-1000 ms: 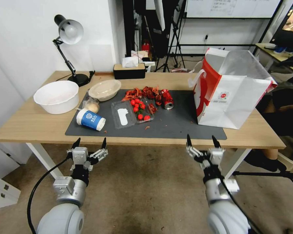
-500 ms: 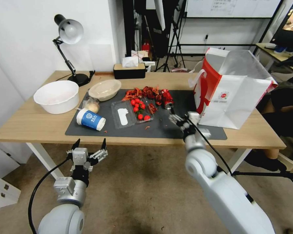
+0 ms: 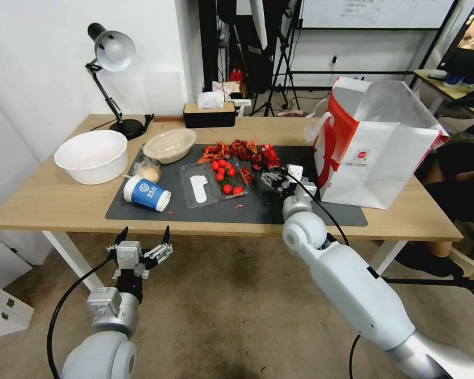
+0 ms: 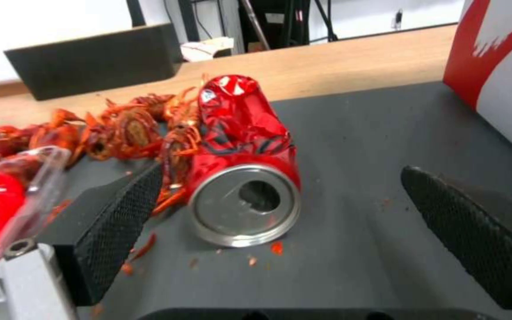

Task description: Pick up the trash from the table and place it into the takeout bag.

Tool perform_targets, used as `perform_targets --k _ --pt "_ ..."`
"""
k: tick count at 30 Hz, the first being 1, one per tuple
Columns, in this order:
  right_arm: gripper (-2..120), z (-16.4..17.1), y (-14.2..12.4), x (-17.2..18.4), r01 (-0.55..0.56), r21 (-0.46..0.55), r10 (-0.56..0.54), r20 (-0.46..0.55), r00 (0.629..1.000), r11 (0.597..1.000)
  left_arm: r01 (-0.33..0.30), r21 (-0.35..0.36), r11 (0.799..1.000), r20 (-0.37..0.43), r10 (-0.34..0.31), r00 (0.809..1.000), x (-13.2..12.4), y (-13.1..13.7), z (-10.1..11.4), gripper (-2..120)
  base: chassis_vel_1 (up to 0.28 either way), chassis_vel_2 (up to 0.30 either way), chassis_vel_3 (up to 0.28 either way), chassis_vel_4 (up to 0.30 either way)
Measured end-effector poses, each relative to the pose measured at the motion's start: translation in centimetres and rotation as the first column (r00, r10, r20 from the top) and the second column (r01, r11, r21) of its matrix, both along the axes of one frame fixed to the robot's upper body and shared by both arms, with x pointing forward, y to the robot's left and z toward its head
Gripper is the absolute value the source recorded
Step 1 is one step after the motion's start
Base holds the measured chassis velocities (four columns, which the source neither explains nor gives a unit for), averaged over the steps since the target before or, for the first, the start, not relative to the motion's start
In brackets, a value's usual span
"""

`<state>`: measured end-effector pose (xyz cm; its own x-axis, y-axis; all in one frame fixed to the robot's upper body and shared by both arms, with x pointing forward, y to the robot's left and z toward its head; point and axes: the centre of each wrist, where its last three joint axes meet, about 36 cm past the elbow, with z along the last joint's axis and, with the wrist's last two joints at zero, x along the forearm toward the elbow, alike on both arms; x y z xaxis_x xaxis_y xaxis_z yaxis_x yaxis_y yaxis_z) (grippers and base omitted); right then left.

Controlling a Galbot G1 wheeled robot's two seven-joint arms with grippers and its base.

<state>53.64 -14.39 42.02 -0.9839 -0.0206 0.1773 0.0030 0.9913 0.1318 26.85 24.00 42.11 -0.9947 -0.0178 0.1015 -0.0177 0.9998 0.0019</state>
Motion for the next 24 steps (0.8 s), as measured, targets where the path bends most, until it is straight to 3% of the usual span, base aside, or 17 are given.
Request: perform_targets --k 17,24 --pt "96 0.3 1.6 3.5 0.007 -0.011 -0.007 -0.044 0.999 1.000 -0.005 0.003 1.000 0.011 0.005 1.000 0.0 0.3 0.0 100 0.000 0.000 0.000 0.000" --pt "69 0.1 2.1 3.6 0.013 -0.019 -0.015 -0.067 0.998 1.000 -0.007 0.001 1.000 0.016 0.007 1.000 0.0 0.3 -0.1 100 0.000 0.000 0.000 0.000"
